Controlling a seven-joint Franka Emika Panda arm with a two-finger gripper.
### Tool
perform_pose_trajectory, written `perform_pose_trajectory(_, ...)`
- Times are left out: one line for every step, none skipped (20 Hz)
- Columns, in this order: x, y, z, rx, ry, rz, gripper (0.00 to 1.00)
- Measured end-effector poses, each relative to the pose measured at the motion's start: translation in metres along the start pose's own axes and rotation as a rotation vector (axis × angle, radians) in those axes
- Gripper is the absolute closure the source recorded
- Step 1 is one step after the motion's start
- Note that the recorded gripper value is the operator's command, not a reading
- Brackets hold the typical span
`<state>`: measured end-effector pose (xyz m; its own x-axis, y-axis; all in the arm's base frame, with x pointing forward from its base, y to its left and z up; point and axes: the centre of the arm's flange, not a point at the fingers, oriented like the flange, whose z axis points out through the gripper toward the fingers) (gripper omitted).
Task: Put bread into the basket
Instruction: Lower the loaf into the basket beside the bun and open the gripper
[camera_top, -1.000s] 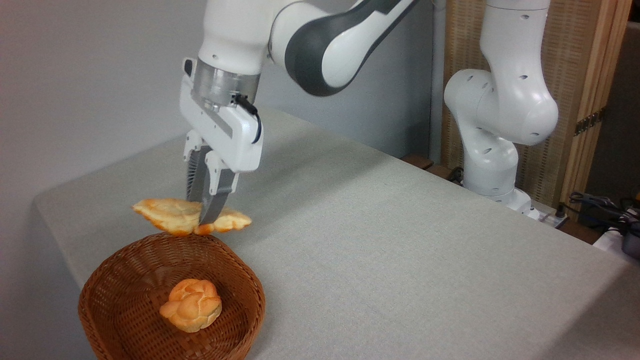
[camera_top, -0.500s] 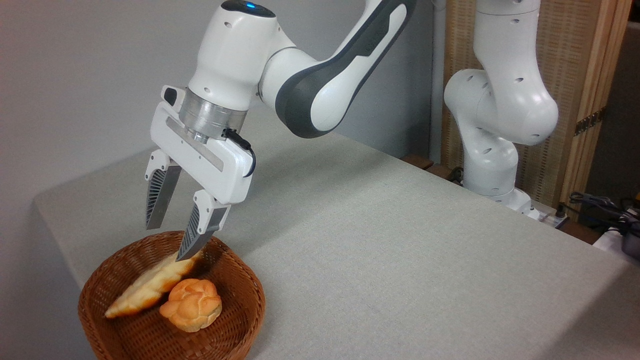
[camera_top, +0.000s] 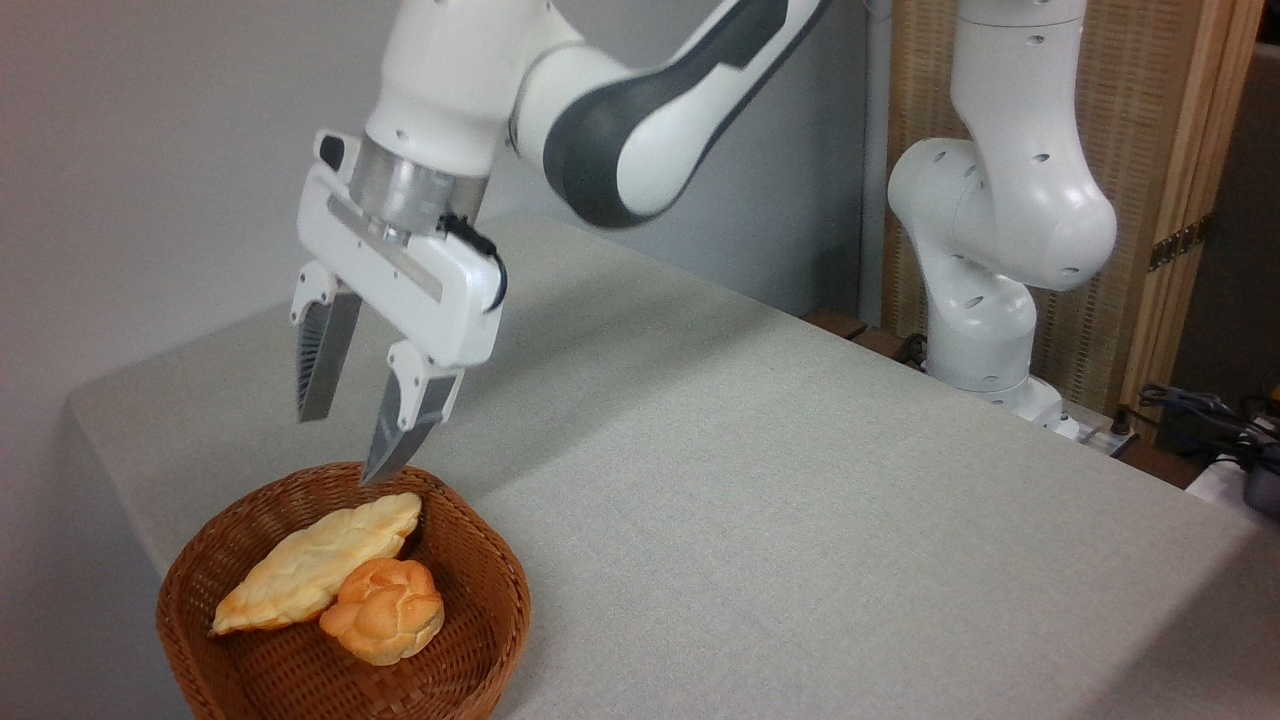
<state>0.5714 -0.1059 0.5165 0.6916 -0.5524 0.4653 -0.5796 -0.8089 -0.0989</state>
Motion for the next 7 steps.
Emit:
perform_pose_trajectory(0.002, 0.002, -0.009, -0.021, -0.035, 0.012, 0.00)
perform_pose_trajectory(0.004, 0.004, -0.019, -0.033, -0.070, 0.029, 0.00)
perform_pose_trajectory(0.005, 0.006, -0.026, -0.044, -0.115, 0.048, 0.00)
perform_pose_trajectory(0.005, 0.007, -0.032, -0.052, -0.158, 0.065, 0.00)
perform_pose_trajectory(0.003, 0.007, -0.035, -0.060, -0.210, 0.081, 0.00)
perform_pose_trajectory(0.000, 0.006, -0.038, -0.063, -0.257, 0.091, 0.00)
perform_pose_trajectory(-0.004, 0.001, -0.040, -0.064, -0.291, 0.087, 0.00)
